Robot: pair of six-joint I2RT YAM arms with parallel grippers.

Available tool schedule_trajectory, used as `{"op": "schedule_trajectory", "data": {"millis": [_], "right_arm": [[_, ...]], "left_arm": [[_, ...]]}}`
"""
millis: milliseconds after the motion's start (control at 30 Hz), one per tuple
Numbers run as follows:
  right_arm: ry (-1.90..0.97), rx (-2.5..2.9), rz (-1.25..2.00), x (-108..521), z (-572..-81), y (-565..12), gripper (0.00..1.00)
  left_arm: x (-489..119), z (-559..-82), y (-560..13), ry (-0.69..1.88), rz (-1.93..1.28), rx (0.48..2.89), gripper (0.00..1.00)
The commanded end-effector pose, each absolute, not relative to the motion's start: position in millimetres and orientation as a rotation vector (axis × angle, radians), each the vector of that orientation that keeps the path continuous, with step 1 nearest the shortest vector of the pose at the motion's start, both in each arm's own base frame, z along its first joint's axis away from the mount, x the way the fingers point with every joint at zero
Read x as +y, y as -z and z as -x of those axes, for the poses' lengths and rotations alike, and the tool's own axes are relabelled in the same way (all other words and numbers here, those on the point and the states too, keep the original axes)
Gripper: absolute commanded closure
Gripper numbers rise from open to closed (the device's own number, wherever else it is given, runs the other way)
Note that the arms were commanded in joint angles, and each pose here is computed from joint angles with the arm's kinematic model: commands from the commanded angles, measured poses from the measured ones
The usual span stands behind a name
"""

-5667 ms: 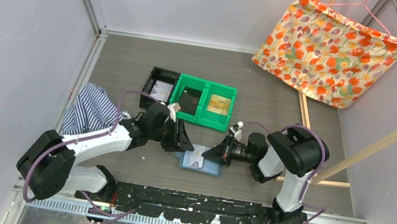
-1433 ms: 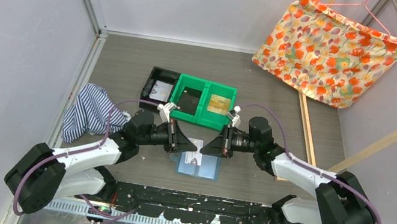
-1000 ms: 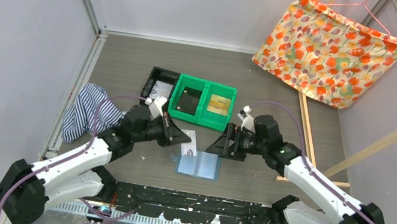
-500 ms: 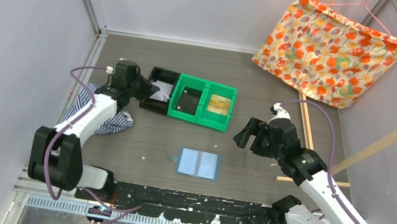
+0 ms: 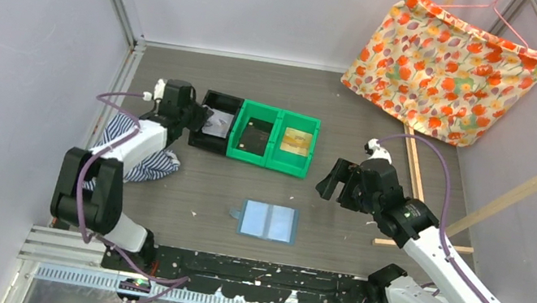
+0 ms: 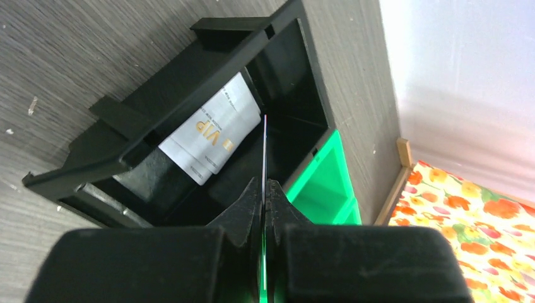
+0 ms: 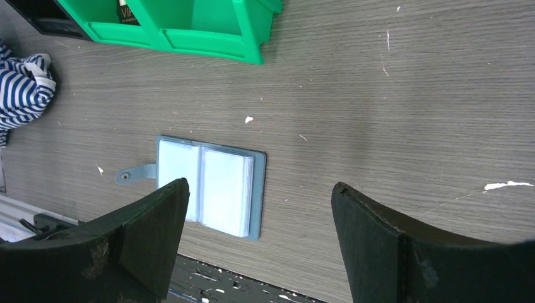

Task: Take the credit cards out of the card holder
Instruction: Place the credit card in the storage box.

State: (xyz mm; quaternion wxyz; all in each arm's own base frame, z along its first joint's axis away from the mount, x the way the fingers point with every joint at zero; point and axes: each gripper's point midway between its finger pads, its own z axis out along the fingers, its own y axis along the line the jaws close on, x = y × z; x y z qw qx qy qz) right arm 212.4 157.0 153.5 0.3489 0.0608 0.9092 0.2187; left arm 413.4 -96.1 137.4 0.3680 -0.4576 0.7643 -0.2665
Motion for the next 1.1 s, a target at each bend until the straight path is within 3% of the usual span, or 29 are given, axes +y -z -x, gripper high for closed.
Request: {"op": "schedule_trajectory", "data": {"millis": [0, 167, 800, 933, 1067], "right_arm": [[-0.587, 2.301, -0.187, 157, -219, -167, 0.13], [-0.607, 2.305, -0.178, 159, -216, -167, 0.13], [-0.616, 2.323, -0.153, 162, -213, -163, 0.13], [-0.622, 2.332, -0.142, 164, -213, -161, 0.13], [-0.633, 2.344, -0.142, 166, -212, -157, 0.14]], "left_arm": [[-103, -438, -146, 0.743, 1.189, 1.911, 0.99], [-95, -435, -144, 0.596, 1.219, 1.891, 0.99], [-99, -437, -111, 0.429, 1.308, 1.894, 0.98], [-102, -432, -110, 0.401, 1.33, 1.933, 0.65], [-100, -424, -117, 0.364, 1.318, 1.967, 0.43]]}}
